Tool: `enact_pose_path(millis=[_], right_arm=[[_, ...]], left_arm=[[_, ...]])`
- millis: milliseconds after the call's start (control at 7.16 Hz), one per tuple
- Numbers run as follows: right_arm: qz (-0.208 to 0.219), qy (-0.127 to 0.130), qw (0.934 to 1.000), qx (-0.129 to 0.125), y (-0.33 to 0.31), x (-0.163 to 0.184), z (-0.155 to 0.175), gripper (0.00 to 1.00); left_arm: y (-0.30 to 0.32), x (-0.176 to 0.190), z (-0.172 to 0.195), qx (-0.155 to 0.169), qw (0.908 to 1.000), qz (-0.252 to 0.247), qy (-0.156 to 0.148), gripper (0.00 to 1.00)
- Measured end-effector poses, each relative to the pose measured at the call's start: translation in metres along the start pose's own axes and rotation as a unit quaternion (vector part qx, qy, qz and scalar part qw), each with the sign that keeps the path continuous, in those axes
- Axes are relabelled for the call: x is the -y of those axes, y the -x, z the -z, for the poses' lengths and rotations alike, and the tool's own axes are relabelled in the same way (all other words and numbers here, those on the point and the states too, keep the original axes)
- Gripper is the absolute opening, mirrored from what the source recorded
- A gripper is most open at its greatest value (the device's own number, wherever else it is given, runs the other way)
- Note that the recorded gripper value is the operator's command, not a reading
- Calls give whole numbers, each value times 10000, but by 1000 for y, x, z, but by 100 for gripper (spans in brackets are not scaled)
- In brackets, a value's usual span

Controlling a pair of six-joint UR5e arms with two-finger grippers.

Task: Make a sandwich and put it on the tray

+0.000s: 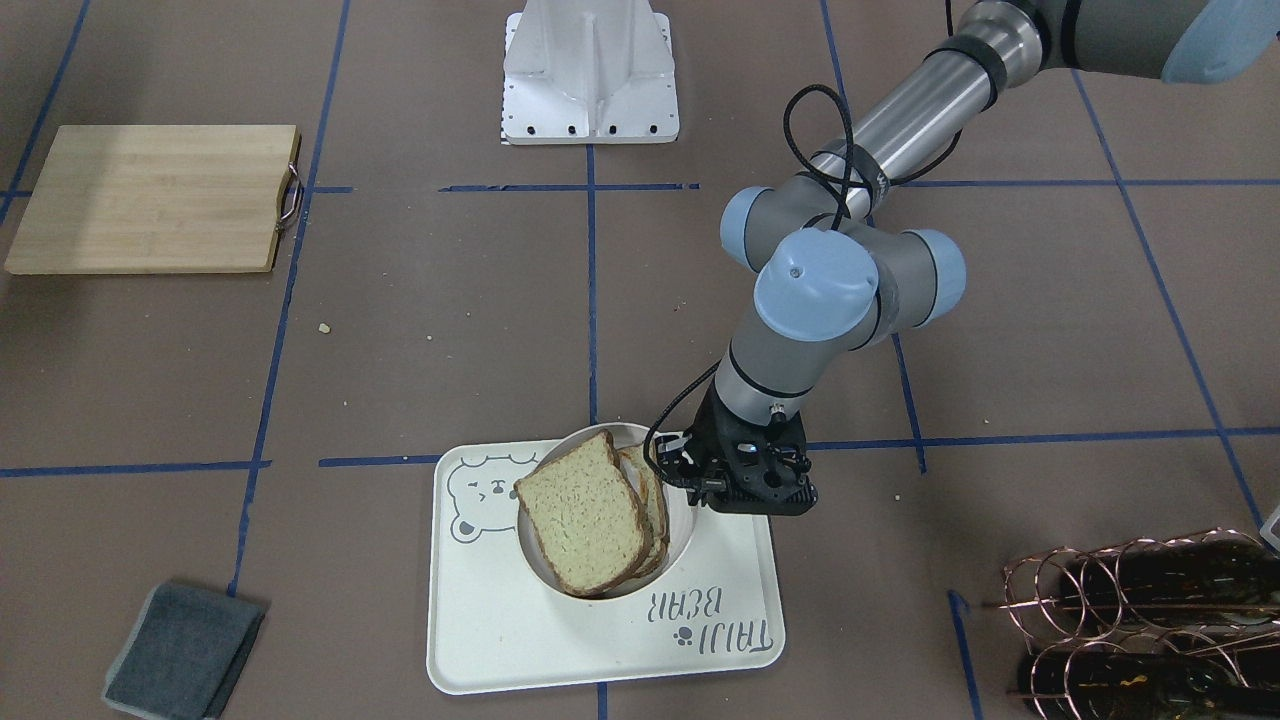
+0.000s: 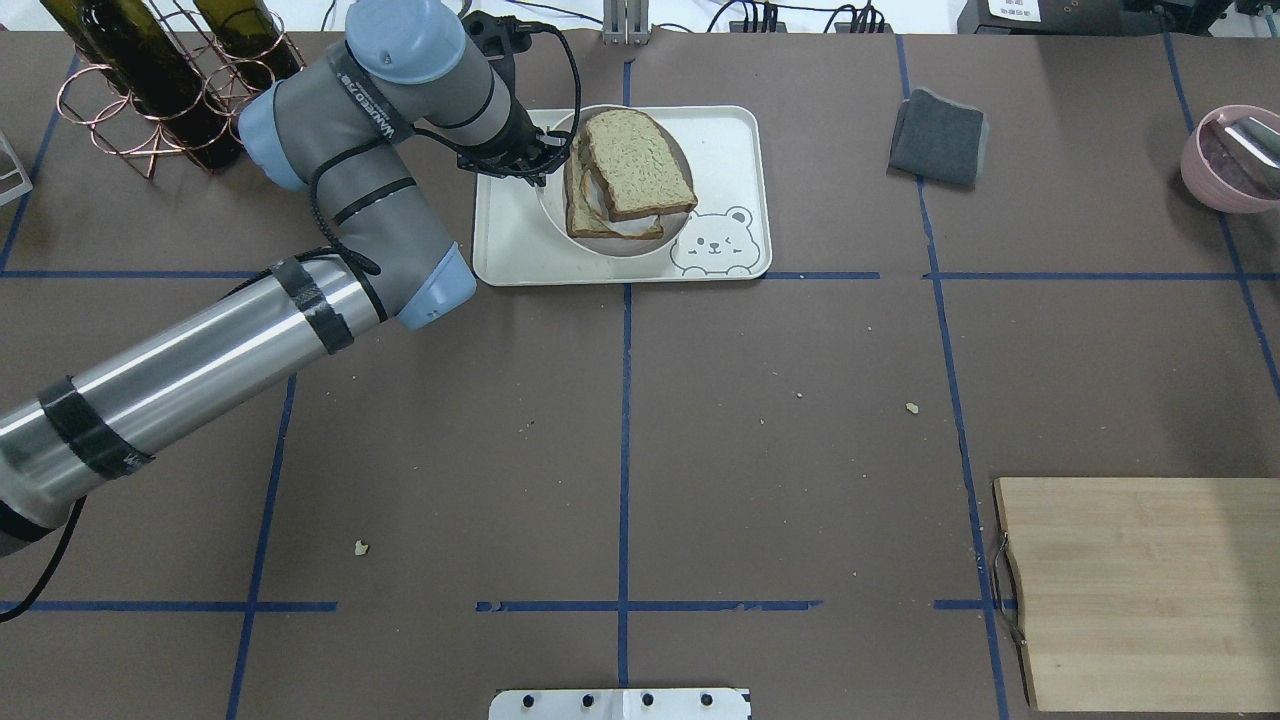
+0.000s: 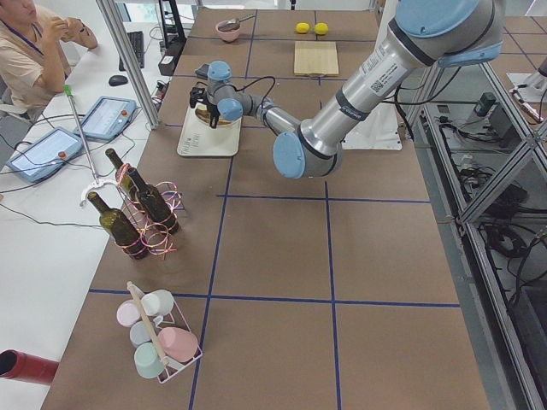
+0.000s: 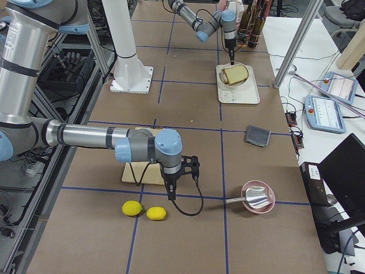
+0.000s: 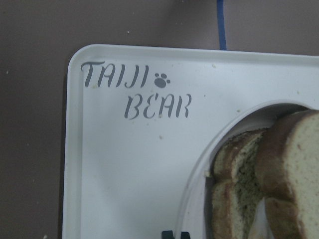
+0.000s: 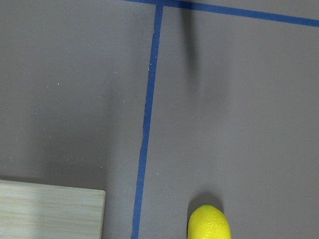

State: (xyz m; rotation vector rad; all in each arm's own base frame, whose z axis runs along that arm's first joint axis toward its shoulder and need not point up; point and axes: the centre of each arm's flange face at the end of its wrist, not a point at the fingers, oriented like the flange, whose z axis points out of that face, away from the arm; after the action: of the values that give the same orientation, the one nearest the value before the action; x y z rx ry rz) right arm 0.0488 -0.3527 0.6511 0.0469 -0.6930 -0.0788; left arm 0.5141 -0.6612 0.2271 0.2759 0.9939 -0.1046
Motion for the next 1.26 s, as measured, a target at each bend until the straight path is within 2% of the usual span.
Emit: enact_pose_path(millis=[140,279,419,559,838,978,1257], right_arm=[[-19,11,10000,1,-1,-2,-1,100],[-36,19,10000,1,-2,-3,-1,100],[-43,24,10000,2,-3,-4,-1,100],[-48,30,10000,2,-3,-4,-2,100],[-56,38,10000,-4,-4,-5,-2,100],[-59,35,10000,-9,-4,-6,-2,100],[-55,29,10000,-16,-4,-6,-2,100]], left_arm=[[-1,6,-11,50,10000,-10,-70,62],[-1,6,-19,106,9999,-48,-126,86],[-2,3,-24,129,9997,-148,-147,100],[-2,1,-23,121,9992,-327,-173,100],[24,-8,11,77,9971,-703,-289,100],[45,-17,40,212,9947,-966,-276,100],[97,-46,129,482,9859,-1592,-163,100]])
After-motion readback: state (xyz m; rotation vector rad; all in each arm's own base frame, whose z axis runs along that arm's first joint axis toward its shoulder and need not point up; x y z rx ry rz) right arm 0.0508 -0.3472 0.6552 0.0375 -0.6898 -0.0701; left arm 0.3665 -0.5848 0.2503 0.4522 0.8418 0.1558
